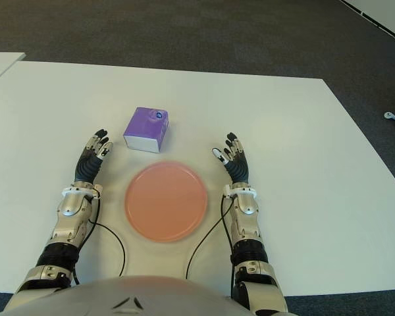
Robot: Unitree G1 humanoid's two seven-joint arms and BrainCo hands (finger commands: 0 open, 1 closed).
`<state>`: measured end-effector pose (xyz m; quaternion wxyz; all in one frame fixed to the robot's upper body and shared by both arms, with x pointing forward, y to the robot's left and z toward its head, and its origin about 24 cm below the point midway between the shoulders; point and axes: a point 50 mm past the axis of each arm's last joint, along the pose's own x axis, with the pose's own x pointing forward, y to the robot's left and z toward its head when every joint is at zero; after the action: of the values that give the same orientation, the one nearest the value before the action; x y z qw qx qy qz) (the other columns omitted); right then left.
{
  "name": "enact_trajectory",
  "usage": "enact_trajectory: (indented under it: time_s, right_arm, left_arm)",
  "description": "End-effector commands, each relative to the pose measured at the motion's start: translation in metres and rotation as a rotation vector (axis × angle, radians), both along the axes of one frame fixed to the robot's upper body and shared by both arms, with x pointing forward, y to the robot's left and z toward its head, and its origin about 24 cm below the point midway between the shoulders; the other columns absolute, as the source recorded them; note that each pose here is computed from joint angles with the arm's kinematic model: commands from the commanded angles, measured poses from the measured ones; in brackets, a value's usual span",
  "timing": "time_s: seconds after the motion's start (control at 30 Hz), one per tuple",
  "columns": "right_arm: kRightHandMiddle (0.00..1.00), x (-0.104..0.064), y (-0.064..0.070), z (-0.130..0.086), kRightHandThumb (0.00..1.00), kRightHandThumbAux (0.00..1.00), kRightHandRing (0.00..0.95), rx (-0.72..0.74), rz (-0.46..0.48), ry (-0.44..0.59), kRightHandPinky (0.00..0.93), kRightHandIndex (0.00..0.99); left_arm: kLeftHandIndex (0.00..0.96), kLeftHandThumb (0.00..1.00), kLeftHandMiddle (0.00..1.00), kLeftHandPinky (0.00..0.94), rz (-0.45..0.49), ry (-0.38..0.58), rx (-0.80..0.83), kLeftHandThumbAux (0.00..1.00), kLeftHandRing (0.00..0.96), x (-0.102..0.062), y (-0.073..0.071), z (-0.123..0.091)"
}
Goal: Put the tissue paper into the plate.
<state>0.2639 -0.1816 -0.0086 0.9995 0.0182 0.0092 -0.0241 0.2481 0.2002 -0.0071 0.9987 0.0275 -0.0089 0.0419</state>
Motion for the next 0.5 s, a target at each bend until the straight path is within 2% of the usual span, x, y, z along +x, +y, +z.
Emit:
enact_trajectory:
  time_s: [0.03, 0.33, 0.5]
  right_arm:
    - [0.02, -0.027, -0.001, -0.038, 0.06, 0.627, 0.0, 0.034, -0.02, 0.196, 0.0, 0.0]
    - [0.017, -0.026, 0.0, -0.039, 0.061, 0.622, 0.0, 0.039, -0.02, 0.205, 0.0, 0.0]
    - [0.018, -0.025, 0.0, -0.04, 0.063, 0.624, 0.0, 0.041, -0.022, 0.208, 0.0, 0.0]
  left_arm:
    - [0.0, 0.0, 0.0, 0.0, -0.005, 0.021, -0.005, 0.464, 0.0, -0.002, -0.001, -0.004]
    - [0.0, 0.0, 0.0, 0.0, 0.004, 0.016, 0.0, 0.468, 0.0, 0.001, 0.006, -0.001]
    - [0.0, 0.0, 0.0, 0.0, 0.021, -0.013, 0.031, 0.473, 0.0, 0.021, 0.031, 0.018]
